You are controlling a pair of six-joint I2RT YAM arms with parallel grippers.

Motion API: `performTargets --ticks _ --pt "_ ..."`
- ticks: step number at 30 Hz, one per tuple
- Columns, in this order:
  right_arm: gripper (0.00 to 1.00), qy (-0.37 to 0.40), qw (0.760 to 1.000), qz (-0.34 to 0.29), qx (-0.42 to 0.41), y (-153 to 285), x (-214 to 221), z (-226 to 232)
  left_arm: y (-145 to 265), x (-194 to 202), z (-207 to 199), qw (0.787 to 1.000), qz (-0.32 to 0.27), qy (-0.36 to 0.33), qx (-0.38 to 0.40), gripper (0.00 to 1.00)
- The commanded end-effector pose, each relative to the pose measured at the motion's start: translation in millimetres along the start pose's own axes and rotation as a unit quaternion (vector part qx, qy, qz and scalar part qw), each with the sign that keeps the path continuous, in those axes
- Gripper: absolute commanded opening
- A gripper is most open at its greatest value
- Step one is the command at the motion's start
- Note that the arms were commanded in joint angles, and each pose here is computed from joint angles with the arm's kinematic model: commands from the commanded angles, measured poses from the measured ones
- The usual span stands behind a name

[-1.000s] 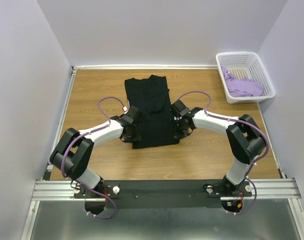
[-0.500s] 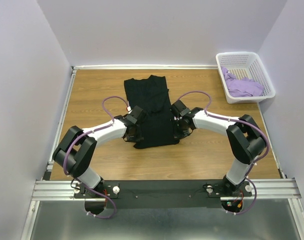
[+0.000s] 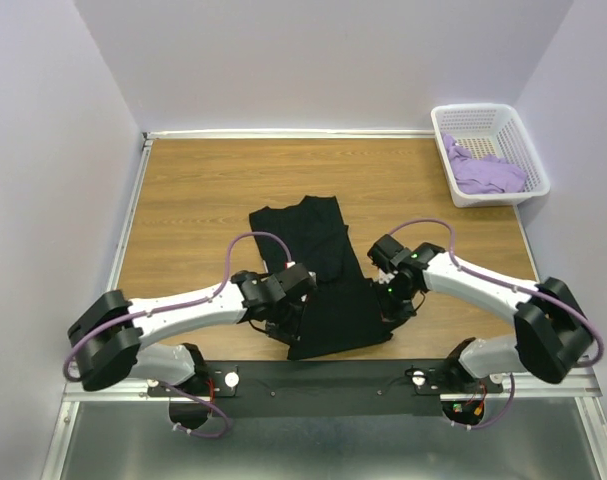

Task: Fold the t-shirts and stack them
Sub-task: Fold the tshirt

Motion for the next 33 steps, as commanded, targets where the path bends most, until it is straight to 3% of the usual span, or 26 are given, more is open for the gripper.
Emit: performTargets --ticks 1,6,11,22,28,33 --pt "0.01 -0.01 0.999 0.049 0.02 26.7 26.9 -4.2 24.4 29.5 9.0 0.998 0.062 0.026 0.011 0.0" --pt "0.0 -0.001 0.998 -0.012 0.067 54.2 -15.4 -1.6 40.3 3.6 11.2 0.999 0.015 0.043 0.025 0.0" --pt "0.01 0.032 0.994 -0.066 0.078 78.6 -83.7 10.5 72.0 -60.2 30.0 0.992 -0.085 0.083 0.037 0.0" --pt "0.0 0.073 0.982 -0.167 0.057 131.4 -220.5 17.3 122.2 -183.1 62.3 0.97 -0.214 0.115 0.03 0.0" --pt "0.0 0.056 0.98 -0.188 0.041 108.6 -290.2 -7.7 109.9 -259.5 95.9 0.957 -0.243 0.156 0.028 0.0" --pt "0.01 0.046 0.975 -0.213 0.033 78.0 -334.1 -27.7 95.0 -321.5 100.6 0.953 -0.268 0.136 0.035 0.0"
Point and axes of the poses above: each gripper's point midway between its finger pads, its own y axis back along the fingers, its own z axis along the line the jaws close on, x = y × z, the point moved 6 cm from there along y, back along the fingers, and after that the axes turned 14 degrees about y, right-handed, at the moved point
